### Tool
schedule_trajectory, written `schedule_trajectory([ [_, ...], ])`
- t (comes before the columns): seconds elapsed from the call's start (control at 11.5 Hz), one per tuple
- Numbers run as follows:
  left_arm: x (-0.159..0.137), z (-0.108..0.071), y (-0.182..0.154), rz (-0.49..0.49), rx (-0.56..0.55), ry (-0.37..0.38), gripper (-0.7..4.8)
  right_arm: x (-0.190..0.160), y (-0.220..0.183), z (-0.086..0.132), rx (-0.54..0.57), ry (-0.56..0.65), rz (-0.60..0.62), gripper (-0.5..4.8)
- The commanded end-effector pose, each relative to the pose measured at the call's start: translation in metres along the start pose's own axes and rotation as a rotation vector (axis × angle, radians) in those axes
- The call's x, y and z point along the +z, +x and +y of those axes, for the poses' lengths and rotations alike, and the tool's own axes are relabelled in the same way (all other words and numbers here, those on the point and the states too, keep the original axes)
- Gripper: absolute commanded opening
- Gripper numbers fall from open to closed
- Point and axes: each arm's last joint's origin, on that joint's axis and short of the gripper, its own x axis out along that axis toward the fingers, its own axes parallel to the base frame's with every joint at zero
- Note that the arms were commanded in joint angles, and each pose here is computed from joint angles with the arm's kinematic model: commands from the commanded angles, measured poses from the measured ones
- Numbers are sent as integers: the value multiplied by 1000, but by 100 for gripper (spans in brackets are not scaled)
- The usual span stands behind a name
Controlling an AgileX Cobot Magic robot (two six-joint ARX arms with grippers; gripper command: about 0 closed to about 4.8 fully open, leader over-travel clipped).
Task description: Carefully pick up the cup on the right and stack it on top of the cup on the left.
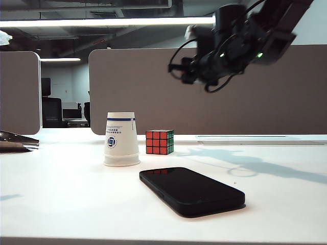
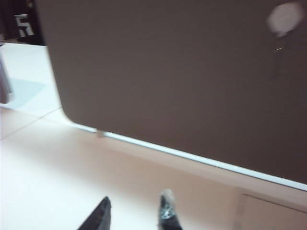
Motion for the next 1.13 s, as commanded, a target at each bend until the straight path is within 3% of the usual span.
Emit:
schedule_trajectory([
  [0.09, 1, 0, 0, -7, 1, 3, -4, 53, -47, -56, -174, -87, 242, -1],
  [0.52, 1, 0, 0, -6, 1, 3, -4, 77, -112, -50, -186, -95, 195, -1],
  [0.61, 1, 0, 0, -6, 1, 3, -5, 79, -147, -45, -198, -96, 200, -1],
  [0.7, 1, 0, 0, -4, 6, 2, -5, 62, -289, -26, -211, -103, 30, -1],
  [1.13, 0, 0, 0, -1, 7, 0, -5, 15, -312, -24, -207, -102, 24, -1],
])
